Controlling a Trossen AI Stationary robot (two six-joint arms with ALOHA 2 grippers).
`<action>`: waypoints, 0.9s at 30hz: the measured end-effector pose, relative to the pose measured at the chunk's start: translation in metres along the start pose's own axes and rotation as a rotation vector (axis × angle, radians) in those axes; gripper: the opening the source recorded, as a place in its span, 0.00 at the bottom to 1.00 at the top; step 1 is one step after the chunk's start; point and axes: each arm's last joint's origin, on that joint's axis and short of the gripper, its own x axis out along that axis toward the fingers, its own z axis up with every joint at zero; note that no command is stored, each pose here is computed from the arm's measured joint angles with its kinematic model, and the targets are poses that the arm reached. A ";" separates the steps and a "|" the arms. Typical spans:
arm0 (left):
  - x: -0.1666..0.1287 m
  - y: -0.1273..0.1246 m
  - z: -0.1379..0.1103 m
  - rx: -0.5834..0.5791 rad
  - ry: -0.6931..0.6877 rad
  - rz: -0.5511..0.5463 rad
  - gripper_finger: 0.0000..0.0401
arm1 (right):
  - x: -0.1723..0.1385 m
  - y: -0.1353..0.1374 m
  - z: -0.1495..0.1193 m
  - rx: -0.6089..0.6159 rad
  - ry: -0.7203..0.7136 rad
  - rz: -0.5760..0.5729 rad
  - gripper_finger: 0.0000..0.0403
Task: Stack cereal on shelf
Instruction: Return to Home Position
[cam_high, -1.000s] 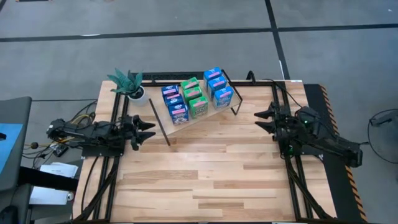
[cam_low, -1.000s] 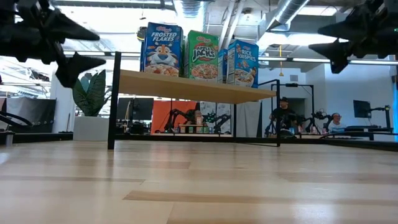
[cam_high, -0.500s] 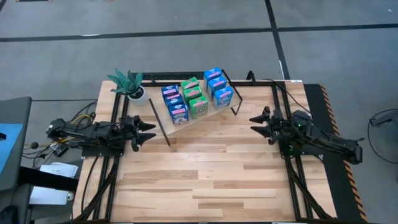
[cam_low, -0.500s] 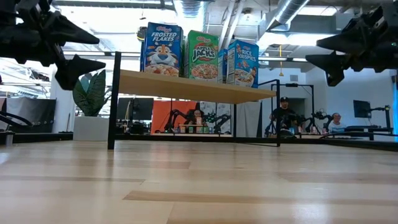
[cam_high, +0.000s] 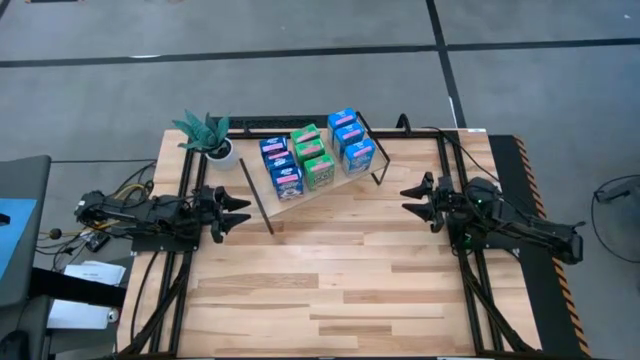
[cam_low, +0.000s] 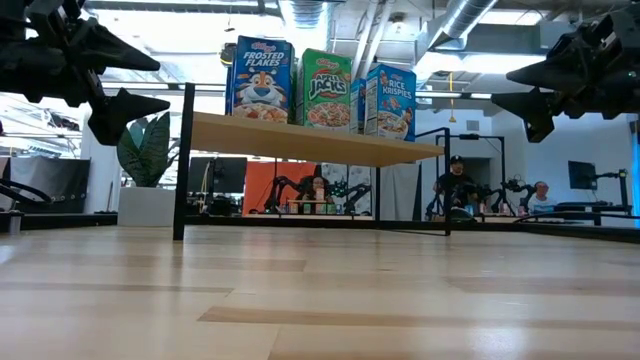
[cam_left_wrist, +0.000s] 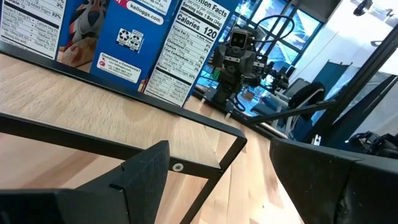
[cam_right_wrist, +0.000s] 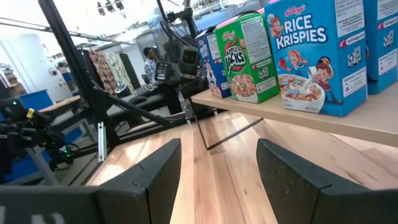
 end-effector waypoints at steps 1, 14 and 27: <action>0.000 0.000 0.000 0.000 0.000 0.000 0.67 | 0.000 0.000 0.000 0.000 0.001 0.000 0.58; 0.000 0.000 0.000 0.001 0.001 0.000 0.67 | 0.000 0.000 -0.001 0.002 0.008 -0.002 0.58; 0.000 0.000 0.000 0.001 0.001 0.001 0.67 | 0.000 0.000 -0.001 0.003 0.010 -0.003 0.58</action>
